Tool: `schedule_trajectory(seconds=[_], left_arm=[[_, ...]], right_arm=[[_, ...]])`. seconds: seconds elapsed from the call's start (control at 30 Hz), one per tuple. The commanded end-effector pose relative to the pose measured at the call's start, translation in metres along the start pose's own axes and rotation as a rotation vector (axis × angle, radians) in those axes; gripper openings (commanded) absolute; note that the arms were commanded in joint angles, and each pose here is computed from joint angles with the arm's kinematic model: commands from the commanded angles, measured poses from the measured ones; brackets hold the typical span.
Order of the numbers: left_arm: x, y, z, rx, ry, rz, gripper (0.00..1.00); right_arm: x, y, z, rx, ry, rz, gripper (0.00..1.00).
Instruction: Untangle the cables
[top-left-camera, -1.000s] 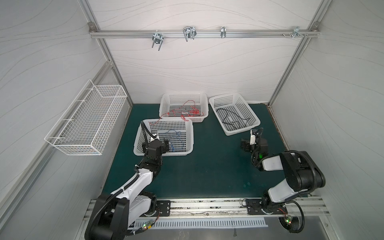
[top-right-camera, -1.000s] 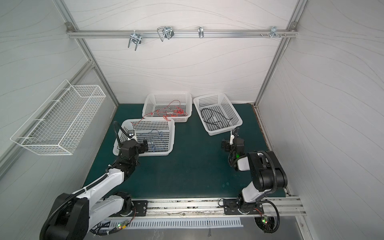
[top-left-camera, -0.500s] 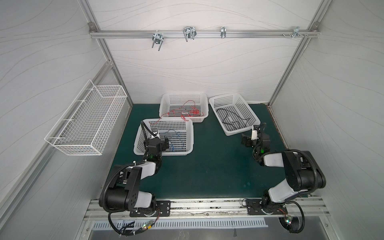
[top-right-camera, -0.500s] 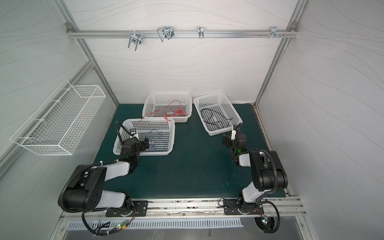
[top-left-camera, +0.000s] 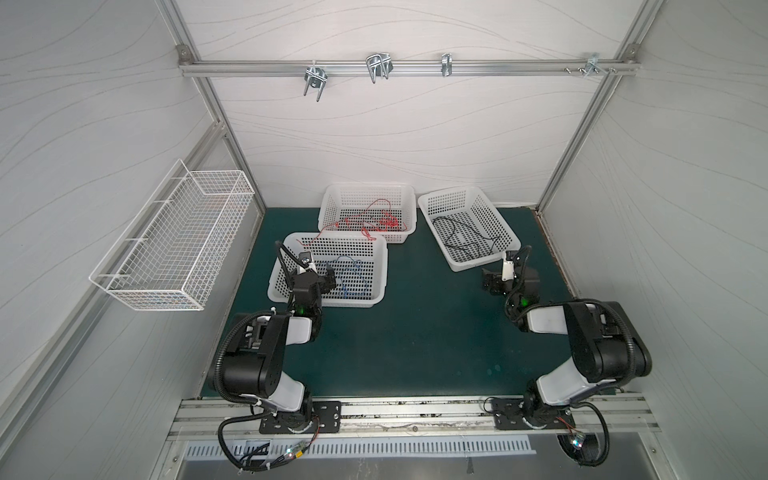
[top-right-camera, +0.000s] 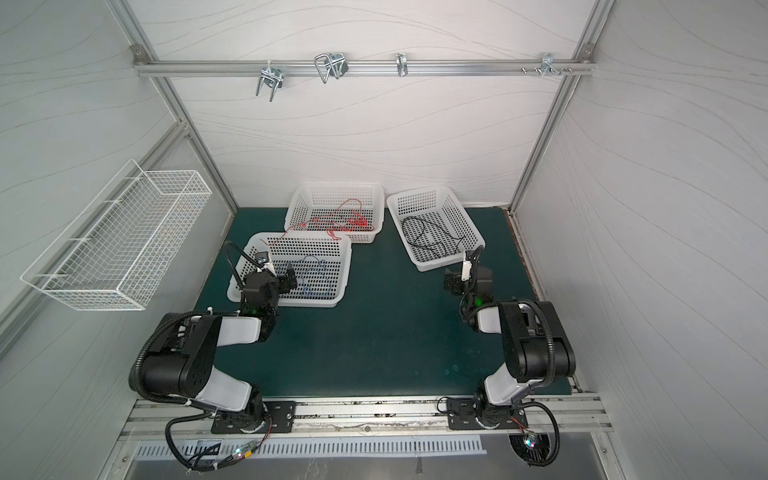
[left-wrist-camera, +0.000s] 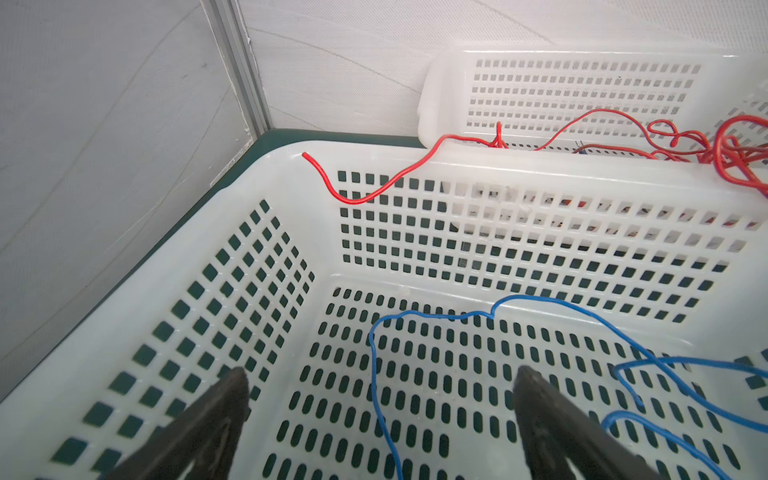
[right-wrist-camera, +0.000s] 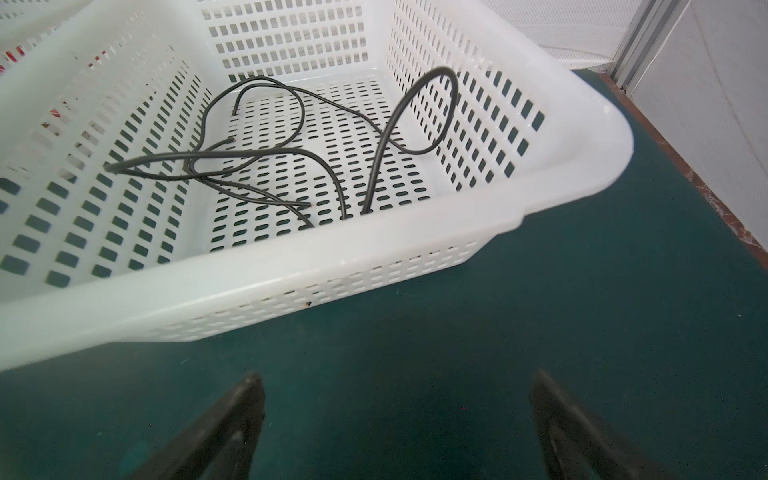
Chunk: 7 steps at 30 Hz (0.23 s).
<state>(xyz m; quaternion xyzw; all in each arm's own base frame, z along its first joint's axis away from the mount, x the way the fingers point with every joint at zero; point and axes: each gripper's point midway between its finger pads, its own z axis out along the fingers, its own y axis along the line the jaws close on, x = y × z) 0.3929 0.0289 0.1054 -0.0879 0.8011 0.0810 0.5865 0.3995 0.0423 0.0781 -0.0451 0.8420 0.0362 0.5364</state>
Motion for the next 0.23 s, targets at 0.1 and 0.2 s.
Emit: schedule_trajectory(seconds=[0.1, 0.2], left_arm=[[0.008, 0.011, 0.009, -0.051, 0.037, -0.025, 1.00], [0.009, 0.011, 0.009, -0.051, 0.037, -0.025, 1.00]], right_arm=[[-0.004, 0.015, 0.001, -0.117, -0.003, -0.024, 0.99], [-0.003, 0.004, 0.002, -0.048, -0.002, -0.003, 0.99]])
